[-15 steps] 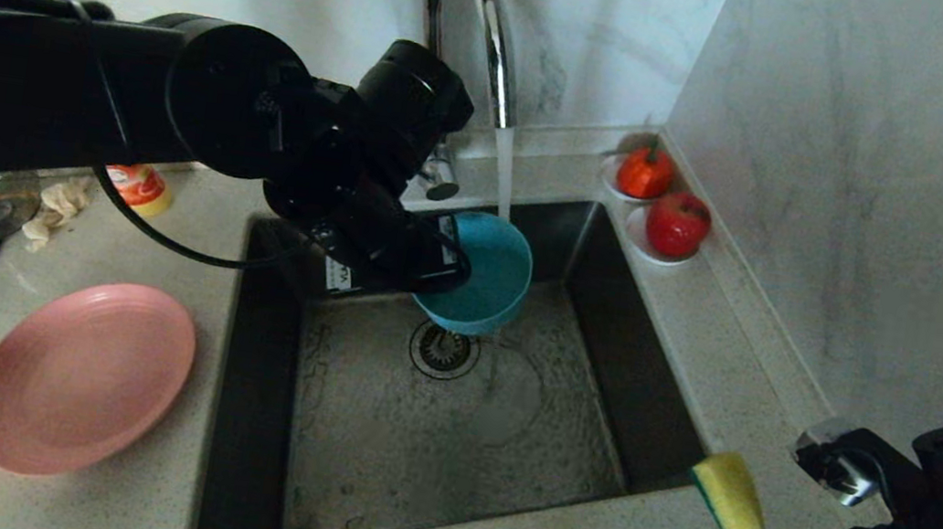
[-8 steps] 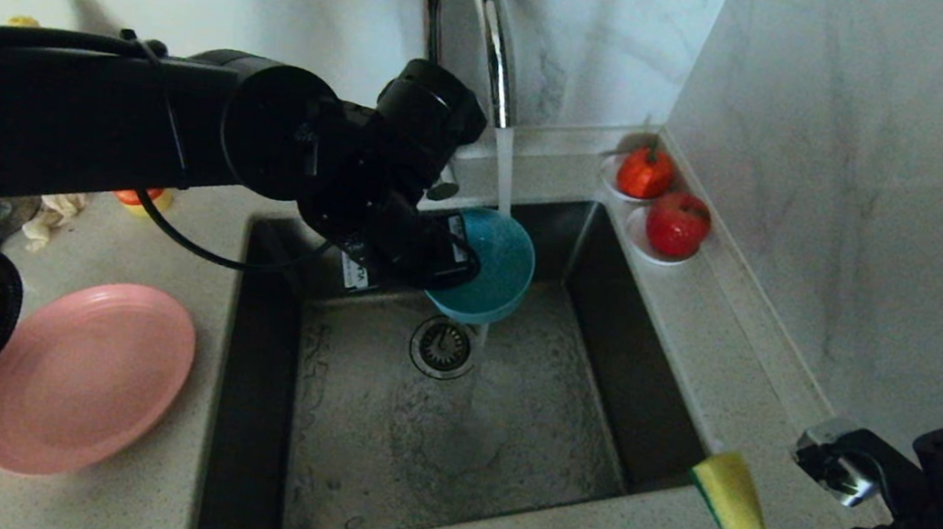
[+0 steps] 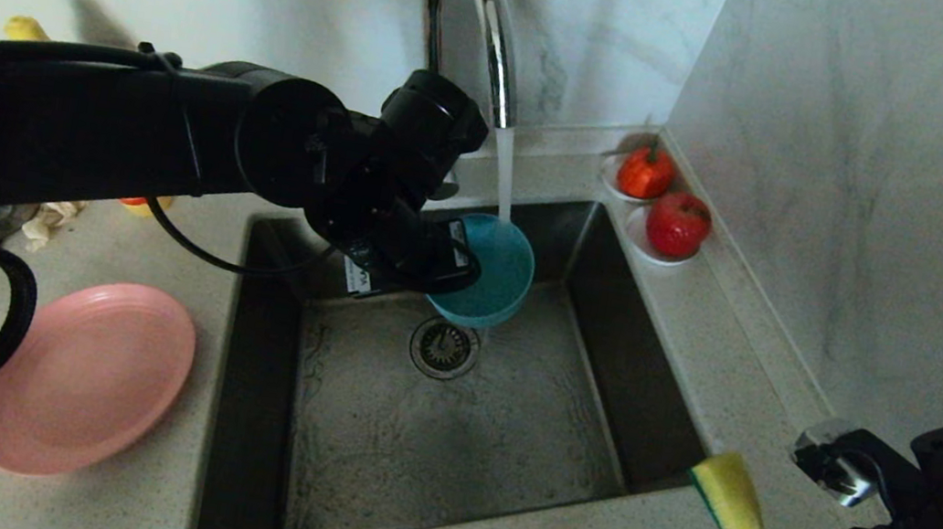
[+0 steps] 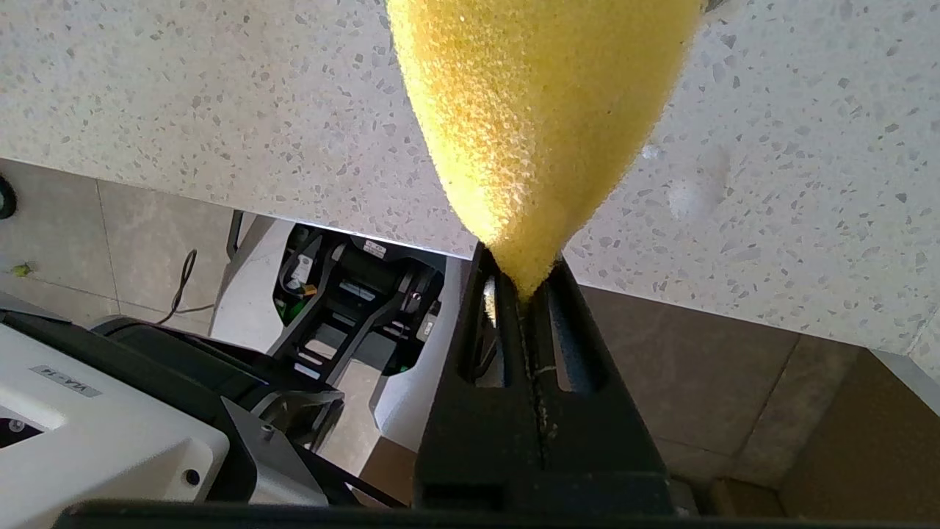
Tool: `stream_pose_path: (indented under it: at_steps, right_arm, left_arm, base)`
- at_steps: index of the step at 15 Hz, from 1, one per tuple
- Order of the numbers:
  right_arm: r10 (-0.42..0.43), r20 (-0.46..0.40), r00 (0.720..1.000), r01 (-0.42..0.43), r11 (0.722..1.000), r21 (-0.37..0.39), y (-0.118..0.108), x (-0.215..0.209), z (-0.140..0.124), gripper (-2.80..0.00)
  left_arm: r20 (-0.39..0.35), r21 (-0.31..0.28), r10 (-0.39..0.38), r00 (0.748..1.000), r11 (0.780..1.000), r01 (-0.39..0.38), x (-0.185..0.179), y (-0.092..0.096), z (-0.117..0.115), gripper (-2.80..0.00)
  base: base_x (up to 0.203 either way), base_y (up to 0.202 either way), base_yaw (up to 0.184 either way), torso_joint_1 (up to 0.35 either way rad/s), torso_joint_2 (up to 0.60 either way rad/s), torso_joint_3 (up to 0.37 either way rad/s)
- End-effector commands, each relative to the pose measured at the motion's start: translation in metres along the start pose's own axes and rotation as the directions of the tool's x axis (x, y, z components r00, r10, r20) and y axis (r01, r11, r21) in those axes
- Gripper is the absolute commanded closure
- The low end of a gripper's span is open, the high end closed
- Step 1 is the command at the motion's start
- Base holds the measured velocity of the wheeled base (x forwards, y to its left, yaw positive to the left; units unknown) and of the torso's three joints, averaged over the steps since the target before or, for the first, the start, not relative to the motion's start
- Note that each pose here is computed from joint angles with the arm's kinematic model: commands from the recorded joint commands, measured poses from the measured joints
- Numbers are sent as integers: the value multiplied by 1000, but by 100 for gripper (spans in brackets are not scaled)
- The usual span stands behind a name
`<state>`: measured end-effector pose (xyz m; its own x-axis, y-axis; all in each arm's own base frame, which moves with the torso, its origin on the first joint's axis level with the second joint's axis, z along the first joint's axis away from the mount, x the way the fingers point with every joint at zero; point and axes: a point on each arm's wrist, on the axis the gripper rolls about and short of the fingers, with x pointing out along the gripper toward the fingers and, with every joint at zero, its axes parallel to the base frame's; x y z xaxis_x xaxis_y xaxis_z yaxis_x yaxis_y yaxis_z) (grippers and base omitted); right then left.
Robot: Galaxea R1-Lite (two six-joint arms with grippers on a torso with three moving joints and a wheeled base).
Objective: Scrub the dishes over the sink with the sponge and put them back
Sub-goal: Wash the bowl
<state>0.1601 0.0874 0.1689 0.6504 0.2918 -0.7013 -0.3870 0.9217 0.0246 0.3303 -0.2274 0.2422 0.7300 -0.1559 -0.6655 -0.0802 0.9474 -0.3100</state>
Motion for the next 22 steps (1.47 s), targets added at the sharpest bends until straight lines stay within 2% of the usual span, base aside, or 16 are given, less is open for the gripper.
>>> stream_pose_path:
  at_steps: [1,8,11,13,15,17,20,22]
  right_arm:
    - [1,-3,1000,-1,1000,0,0,0,0,0]
    - [2,-4,1000,-2,1000,3,0,0,-2,0]
    - [2,5,1000,-2,1000,2,-1,-3,-2,0]
    - [2,10,1000,-2,1000,1,0,-4,-2,0]
    - [5,18,1000,-5,1000,1,-1,-7,-3,0]
    - [11,12,1000,-11,1000,1,0,-7,-6,0]
    - [32,-11,999,-32,999,4,-1,-7,-15,0]
    - [35,-2,999,-35,999,5,-1,-10,-17,0]
  left_arm:
    - [-3,-4,4,1000,1000,-4,2,0,-1,0]
    - [-8,-14,8,1000,1000,-8,2,0,-2,0]
    - [-20,-4,28,999,1000,-28,-28,13,2,0]
    - [-52,21,59,997,998,-58,-46,27,-5,0]
    - [-62,85,103,993,992,-97,-64,45,-16,0]
    - [3,173,178,984,969,-176,-83,59,-21,0]
    - [83,279,173,981,941,-189,-117,71,-18,0]
    - [157,324,197,968,915,-239,-129,75,-15,0]
  base:
    - [0,0,0,0,0,0]
    - [0,0,0,0,0,0]
    - [0,0,0,0,0,0]
    - [0,0,0,0,0,0]
    - [0,0,0,0,0,0]
    - [0,0,0,0,0,0]
    - [0,0,0,0,0,0]
    - [0,0,0,0,0,0]
